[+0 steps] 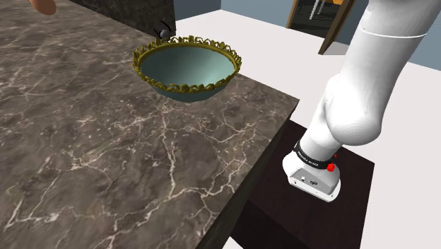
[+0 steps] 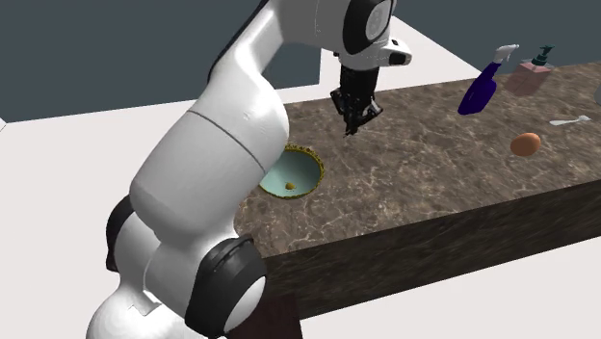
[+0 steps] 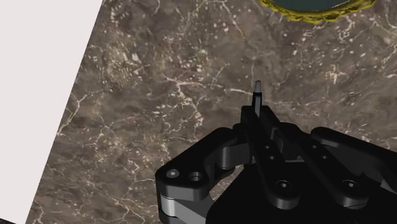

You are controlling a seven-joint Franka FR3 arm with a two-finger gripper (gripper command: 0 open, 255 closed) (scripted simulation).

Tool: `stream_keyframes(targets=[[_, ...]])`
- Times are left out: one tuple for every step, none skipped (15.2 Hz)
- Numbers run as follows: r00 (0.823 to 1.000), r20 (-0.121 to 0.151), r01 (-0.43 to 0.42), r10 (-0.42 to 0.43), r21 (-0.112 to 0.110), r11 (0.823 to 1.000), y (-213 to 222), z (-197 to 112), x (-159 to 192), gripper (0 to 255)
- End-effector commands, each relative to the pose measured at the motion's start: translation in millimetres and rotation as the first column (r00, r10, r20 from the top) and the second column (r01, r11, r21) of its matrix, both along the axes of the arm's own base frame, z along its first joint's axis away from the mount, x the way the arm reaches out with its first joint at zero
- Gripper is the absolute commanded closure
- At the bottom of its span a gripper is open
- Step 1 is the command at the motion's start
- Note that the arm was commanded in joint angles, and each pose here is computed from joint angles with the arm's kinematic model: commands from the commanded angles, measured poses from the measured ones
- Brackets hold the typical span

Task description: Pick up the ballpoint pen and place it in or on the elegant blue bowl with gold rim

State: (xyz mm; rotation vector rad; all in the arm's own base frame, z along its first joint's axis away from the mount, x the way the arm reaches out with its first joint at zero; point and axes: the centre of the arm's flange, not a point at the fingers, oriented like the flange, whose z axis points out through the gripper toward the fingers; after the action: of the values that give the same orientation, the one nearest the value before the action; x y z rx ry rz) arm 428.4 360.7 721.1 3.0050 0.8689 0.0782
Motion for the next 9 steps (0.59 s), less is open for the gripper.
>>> stream_keyframes(targets=[[1.0,0.0,0.0,0.0,0.0,1.0,-5,4,-19,255],[1.0,0.0,0.0,0.0,0.0,1.0,-8,4,-32,255],[1.0,0.0,0.0,0.0,0.0,1.0,-11,4,-45,255],[1.0,0.0,0.0,0.0,0.0,1.0,-14,5,-58,255],[1.0,0.0,0.0,0.0,0.0,1.0,-17,5,-71,255],[1.0,0.0,0.0,0.0,0.0,1.0,-20,6,-84,255],[1.0,0.0,0.0,0.0,0.0,1.0,-23,6,-97,255],[1.0,0.0,0.0,0.0,0.0,1.0,-26,6,-109,255],[1.0,0.0,0.0,0.0,0.0,1.0,-29,7,-122,255]])
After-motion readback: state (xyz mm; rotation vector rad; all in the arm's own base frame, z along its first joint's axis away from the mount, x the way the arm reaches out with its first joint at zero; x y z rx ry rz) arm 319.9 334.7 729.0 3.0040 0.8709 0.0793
